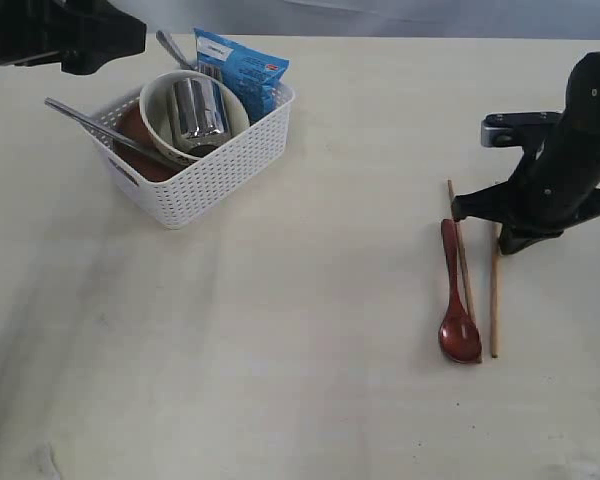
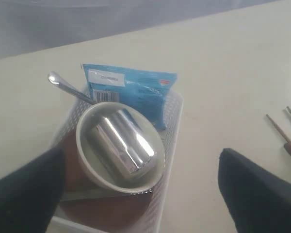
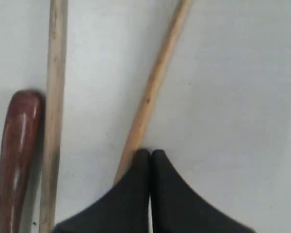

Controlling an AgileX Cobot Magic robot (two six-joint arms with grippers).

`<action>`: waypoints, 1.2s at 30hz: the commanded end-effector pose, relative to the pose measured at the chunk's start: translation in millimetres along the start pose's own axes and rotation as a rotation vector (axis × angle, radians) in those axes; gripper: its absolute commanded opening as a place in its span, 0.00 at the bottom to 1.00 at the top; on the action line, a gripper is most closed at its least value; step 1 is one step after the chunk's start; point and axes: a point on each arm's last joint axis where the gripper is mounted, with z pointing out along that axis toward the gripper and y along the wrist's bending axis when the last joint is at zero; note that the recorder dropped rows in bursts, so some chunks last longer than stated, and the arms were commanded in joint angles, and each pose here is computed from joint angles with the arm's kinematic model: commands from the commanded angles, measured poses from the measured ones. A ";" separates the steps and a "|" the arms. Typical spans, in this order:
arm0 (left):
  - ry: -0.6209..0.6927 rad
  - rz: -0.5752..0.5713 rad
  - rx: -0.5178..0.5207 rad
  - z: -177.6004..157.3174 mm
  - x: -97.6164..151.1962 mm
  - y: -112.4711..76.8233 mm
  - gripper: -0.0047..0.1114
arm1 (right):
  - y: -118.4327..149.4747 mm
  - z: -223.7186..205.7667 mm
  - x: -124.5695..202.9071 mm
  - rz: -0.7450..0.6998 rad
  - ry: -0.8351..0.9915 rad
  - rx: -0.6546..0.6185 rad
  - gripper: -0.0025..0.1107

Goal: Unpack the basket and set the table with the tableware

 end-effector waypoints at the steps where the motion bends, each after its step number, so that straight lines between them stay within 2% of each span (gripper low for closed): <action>1: 0.008 0.007 0.005 0.0 2.0 -0.7 0.73 | 2.0 -1.6 -5.0 0.011 -0.057 -0.014 0.02; 8: 0.012 0.007 0.010 -0.1 2.4 -1.1 0.73 | 6.2 -1.6 -3.5 0.070 -0.039 -0.061 0.02; 15: 0.018 0.007 0.016 -0.1 2.9 -1.6 0.73 | 6.5 -1.7 4.5 0.071 0.050 -0.062 0.02; 30: 0.028 0.024 0.026 -0.1 3.8 -2.6 0.73 | 11.9 -2.4 7.9 0.115 0.091 -0.118 0.02; 33: 0.032 0.039 0.028 -0.1 4.2 -2.7 0.73 | 0.4 -14.0 -0.1 0.064 -0.012 -0.064 0.02; 36: 0.054 0.048 0.027 0.8 9.1 -2.3 0.73 | -21.5 -48.1 -16.8 0.113 -0.226 -0.047 0.02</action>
